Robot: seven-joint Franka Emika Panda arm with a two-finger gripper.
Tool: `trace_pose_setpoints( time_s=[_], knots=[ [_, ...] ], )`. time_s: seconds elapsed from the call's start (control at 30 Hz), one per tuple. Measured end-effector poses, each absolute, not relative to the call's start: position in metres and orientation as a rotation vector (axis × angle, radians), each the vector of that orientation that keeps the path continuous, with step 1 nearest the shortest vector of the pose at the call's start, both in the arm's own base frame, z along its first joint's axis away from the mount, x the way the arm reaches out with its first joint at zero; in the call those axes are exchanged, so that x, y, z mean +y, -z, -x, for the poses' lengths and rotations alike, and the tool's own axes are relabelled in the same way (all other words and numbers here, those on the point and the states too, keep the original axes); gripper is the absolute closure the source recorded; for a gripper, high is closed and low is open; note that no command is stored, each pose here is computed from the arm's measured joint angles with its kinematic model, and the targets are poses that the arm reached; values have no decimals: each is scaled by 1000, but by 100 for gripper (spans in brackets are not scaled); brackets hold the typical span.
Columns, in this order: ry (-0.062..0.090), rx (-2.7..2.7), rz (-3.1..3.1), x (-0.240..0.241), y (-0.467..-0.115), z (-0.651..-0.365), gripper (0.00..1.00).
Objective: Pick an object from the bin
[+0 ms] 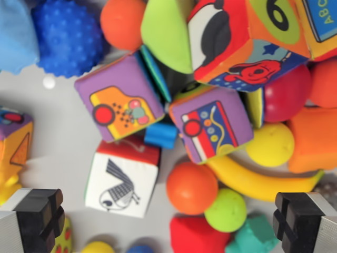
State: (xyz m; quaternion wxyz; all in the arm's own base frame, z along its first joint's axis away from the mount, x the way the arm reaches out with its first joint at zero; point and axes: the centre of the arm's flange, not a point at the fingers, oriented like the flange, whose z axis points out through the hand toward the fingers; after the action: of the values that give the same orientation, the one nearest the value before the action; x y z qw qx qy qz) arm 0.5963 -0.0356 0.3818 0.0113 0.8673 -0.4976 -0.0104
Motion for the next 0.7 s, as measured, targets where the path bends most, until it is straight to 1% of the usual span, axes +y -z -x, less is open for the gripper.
trace_pose_setpoints(
  time_s=[0.4, 0.7],
  knots=[
    [25, -1820, -2539, -58, -359, -612, 0],
    [17, -2055, -2360, -79, -337, -626, 0]
  ],
)
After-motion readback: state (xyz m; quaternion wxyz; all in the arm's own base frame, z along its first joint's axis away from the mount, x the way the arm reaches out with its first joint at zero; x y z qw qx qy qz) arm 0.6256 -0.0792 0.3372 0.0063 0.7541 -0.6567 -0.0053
